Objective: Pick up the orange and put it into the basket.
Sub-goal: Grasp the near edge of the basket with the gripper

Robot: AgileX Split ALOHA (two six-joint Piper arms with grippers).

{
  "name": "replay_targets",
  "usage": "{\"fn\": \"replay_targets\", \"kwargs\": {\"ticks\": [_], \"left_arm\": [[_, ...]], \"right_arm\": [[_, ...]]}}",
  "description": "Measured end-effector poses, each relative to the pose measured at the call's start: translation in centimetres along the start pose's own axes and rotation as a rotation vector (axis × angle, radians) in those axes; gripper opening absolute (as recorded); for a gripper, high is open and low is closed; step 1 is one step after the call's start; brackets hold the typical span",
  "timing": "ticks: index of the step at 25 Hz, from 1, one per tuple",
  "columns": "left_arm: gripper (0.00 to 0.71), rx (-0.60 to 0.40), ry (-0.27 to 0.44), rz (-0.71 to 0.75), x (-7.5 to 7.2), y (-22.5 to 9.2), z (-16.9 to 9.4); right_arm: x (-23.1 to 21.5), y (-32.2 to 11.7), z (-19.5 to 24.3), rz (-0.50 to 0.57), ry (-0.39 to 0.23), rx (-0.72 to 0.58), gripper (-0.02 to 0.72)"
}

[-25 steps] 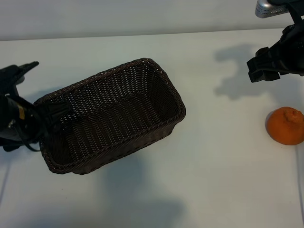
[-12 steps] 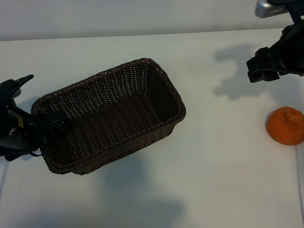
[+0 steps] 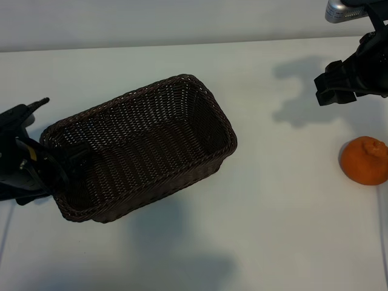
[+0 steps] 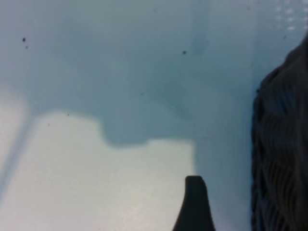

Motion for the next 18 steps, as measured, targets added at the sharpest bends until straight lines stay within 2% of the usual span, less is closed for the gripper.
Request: {"fn": "replay_targets", "kwargs": {"ticks": [14,16,18], "left_arm": [[0.573,0.048,0.006,-0.006,-0.3,-0.4,1.8],[0.556,0.048,0.002,-0.012,-0.3,-0.3,1.8],[0.505,0.046,-0.008,-0.025,-0.5,-0.3,1.8]], "right_arm": [[0.0,0.0,0.0,-0.001,0.000,0.001,0.595],[0.0,0.0,0.0,-0.001,0.000,0.001,0.595],[0.0,0.0,0.0,-0.001,0.000,0.001,0.595]]}}
Point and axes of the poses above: a point on each arm's last joint axis where the gripper is mounted, z pointing out along that axis toward the gripper, x along the wrist's bending axis when the last joint is at zero, y = z × x, the point moved 4 cm from there along z, pointing out along that axis toward the gripper, and after that the axes turned 4 degrees about z, right-handed, at the moved point
